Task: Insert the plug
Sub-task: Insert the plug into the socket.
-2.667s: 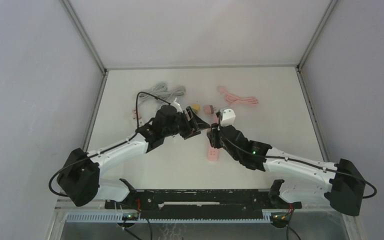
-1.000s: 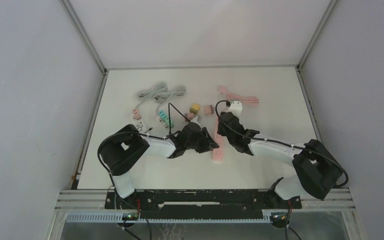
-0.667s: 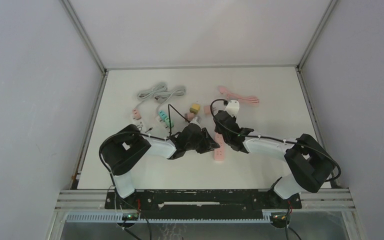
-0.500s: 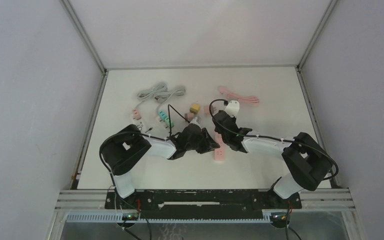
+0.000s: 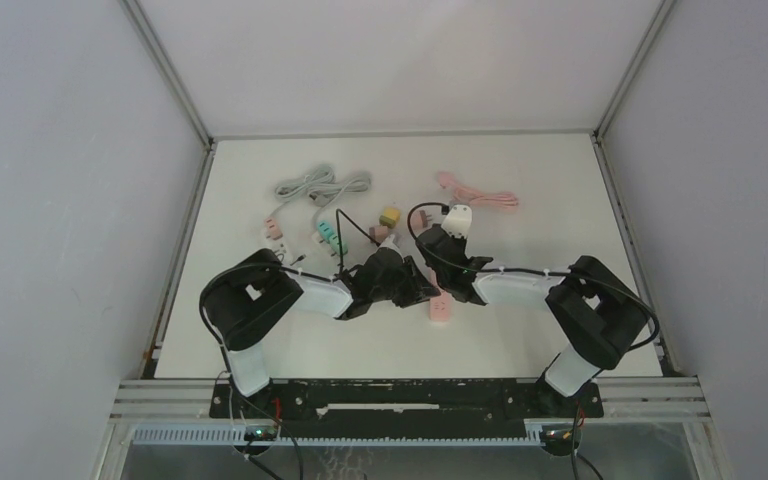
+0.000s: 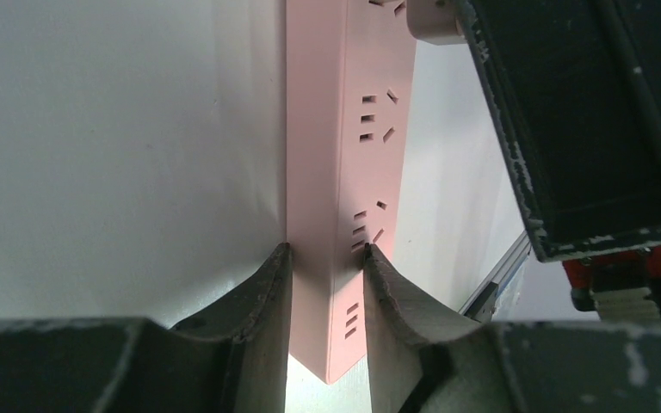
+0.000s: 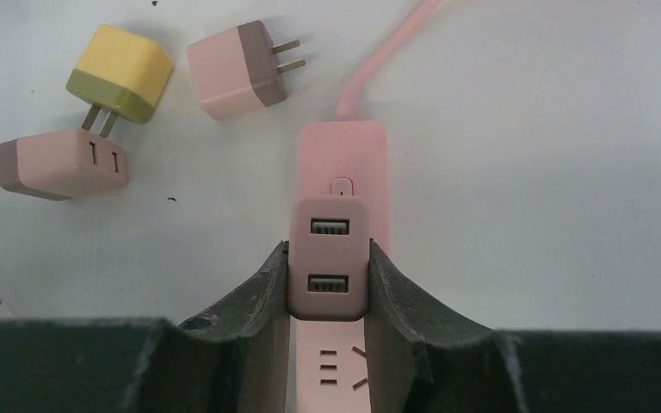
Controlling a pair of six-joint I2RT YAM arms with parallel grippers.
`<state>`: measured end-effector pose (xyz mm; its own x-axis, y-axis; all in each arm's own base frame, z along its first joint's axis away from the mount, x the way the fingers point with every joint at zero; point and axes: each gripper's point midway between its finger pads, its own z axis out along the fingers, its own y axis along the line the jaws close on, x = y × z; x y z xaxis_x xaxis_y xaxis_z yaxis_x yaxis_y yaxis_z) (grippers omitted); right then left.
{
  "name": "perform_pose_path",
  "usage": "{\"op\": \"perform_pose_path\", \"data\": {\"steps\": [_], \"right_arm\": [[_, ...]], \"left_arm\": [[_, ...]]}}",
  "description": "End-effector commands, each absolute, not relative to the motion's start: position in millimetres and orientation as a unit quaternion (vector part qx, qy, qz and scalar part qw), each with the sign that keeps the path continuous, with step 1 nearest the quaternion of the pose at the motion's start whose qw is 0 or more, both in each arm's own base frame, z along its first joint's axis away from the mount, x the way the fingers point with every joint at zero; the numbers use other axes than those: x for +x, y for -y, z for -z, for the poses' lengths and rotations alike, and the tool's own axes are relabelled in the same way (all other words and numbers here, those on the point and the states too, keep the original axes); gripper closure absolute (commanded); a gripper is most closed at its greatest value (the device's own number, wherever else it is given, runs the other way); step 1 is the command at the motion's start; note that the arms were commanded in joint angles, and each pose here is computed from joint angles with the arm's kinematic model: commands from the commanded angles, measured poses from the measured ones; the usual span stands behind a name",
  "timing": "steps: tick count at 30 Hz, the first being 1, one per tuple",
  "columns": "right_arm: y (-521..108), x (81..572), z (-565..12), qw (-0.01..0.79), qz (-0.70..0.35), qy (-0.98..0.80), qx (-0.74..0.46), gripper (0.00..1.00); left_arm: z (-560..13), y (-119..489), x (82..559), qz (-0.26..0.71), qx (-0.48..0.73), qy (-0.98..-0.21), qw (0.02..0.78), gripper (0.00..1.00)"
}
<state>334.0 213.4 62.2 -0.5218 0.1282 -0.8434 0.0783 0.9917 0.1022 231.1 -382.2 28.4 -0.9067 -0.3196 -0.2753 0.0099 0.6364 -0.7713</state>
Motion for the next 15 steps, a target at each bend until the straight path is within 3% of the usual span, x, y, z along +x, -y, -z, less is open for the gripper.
{"op": "perform_pose_path", "data": {"steps": [1,15], "right_arm": [[-227,346,-79,0.510,-0.039,-0.856,0.071,1.00],[-225,333,-66,0.502,0.016,-0.864,0.040,1.00]], "left_arm": [[18,364,199,0.354,-0.074,-0.919,0.157,0.71],[17,364,199,0.356,-0.076,-0.918,0.158,0.72]]}}
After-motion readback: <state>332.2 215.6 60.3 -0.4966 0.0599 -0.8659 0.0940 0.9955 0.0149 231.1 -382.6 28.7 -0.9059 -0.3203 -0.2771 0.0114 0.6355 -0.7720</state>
